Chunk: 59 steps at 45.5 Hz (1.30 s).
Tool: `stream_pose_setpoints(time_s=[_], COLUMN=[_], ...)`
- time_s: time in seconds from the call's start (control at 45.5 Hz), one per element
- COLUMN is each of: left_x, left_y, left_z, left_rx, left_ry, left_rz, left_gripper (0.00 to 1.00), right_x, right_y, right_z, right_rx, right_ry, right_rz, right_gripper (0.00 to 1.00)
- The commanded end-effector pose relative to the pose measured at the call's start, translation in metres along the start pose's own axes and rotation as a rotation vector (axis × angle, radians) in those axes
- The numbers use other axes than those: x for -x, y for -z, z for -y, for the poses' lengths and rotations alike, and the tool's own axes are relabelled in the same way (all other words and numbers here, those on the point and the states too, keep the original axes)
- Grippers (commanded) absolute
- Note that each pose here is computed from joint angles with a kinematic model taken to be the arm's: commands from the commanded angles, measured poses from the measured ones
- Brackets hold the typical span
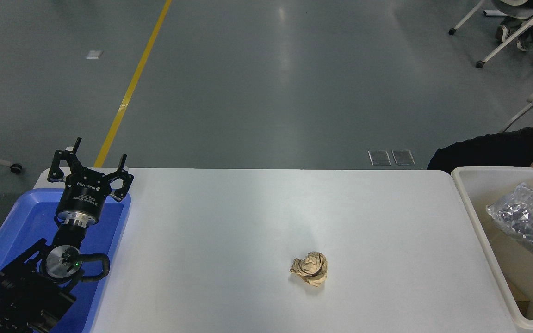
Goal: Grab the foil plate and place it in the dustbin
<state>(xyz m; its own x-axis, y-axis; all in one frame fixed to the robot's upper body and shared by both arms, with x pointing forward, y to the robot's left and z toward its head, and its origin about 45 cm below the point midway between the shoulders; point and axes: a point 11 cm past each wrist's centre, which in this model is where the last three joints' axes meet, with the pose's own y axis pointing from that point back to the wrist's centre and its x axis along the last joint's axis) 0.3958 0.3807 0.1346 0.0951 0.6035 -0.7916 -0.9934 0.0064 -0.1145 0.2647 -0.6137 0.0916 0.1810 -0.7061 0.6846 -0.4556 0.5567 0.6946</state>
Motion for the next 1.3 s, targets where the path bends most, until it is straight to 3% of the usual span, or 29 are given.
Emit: stream_pose_setpoints(time_s=[0.0,0.176,0.374,0.527,0.703,0.835,1.011,1.275], left_x=[0.001,0.001,0.001,0.0,0.0,0.0,0.0,0.0], left_y=[0.0,0.001,0.002,0.001,0.001,0.001,0.001,0.001], left_z=[0.001,0.001,0.001,0.0,-0.001,-0.001,-0.001,-0.001], left_rx=[-0.004,-0.006,-0.009,-0.008,-0.004,-0.004,-0.004,-0.004], left_ry=[0.002,0.004,0.006,0.003,-0.001,-0.001,-0.001,-0.001], left_rz=[0.002,0.003,0.002,0.003,0.001,0.001,0.001,0.001], left_gripper=[1.0,1.0,1.0,1.0,1.0,1.0,1.0,1.0], right_x=[-0.009,-0.052,-0.054,-0.024,0.038,0.074,0.112,0.12], right_y=[0.036,0.11,0.215,0.263,0.318,0.34,0.354,0.349], right_z=[-0.007,-0.057,-0.15,-0.222,-0.316,-0.37,-0.407,-0.434], right_rx=[-0.053,-0.181,-0.388,-0.436,-0.528,-0.562,-0.596,-0.615], right_ry=[0.046,0.126,0.33,0.467,0.601,0.646,0.678,0.735], right_rz=[-0.065,-0.278,-0.475,-0.706,-0.868,-1.006,-1.091,-1.109], right_gripper=[1.0,1.0,1.0,1.0,1.0,1.0,1.0,1.0])
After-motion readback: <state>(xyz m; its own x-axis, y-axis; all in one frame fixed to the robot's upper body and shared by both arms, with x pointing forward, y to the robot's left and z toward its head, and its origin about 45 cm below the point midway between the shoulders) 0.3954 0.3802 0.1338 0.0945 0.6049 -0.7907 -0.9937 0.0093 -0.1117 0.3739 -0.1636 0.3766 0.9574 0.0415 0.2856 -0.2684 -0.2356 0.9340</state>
